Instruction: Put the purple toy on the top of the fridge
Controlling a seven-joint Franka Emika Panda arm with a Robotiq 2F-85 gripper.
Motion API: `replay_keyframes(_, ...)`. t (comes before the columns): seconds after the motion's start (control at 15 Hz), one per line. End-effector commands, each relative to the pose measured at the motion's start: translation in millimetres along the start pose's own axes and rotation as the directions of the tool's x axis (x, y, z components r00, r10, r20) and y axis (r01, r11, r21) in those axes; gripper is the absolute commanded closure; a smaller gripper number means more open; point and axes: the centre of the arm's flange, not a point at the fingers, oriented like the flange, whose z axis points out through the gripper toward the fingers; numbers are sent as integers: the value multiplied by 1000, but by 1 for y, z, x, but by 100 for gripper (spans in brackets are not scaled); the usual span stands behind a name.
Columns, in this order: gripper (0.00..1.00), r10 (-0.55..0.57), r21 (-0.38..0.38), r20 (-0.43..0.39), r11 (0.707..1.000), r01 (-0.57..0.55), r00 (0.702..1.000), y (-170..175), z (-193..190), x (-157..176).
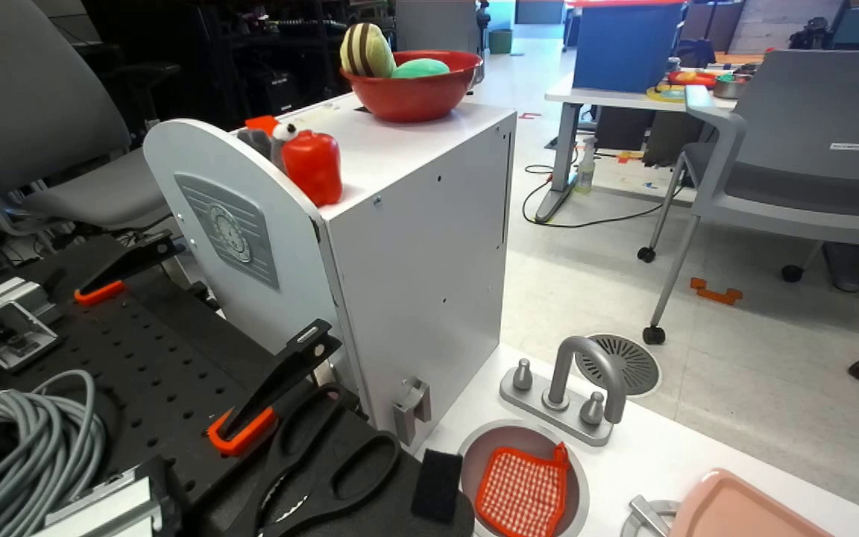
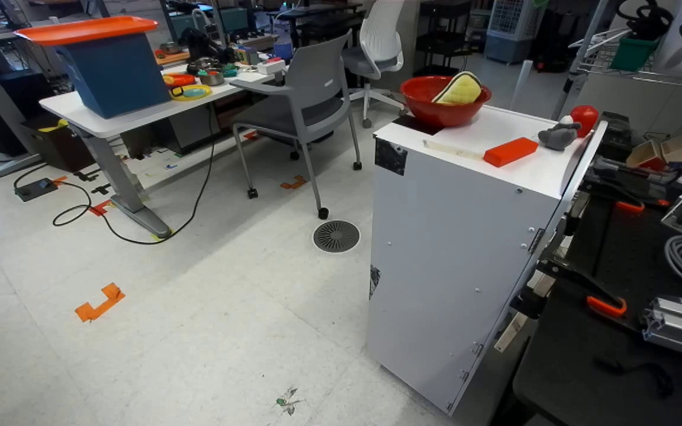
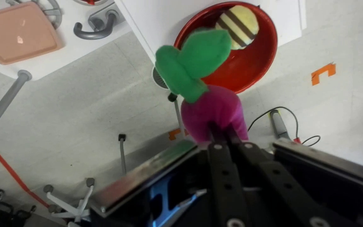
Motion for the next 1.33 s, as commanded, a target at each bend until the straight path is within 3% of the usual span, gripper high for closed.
replay_keyframes(0.0, 99, -25, 140, 59, 990, 16, 998, 5, 1, 0)
replay_keyframes(0.27, 99, 33, 205, 126, 977, -59, 991, 11, 2, 1)
replay_keyframes(0.47, 99, 39, 168, 208, 983, -75, 977, 16, 9, -2)
replay_keyframes(0.73, 99, 35, 104, 384, 991, -81, 923, 26, 27, -4)
replay_keyframes(1.0, 99, -31, 29, 490, 999, 19, 871, 39, 50, -3)
replay_keyframes(1.27, 99, -163, -20, 508, 979, 201, 846, 49, 67, 7)
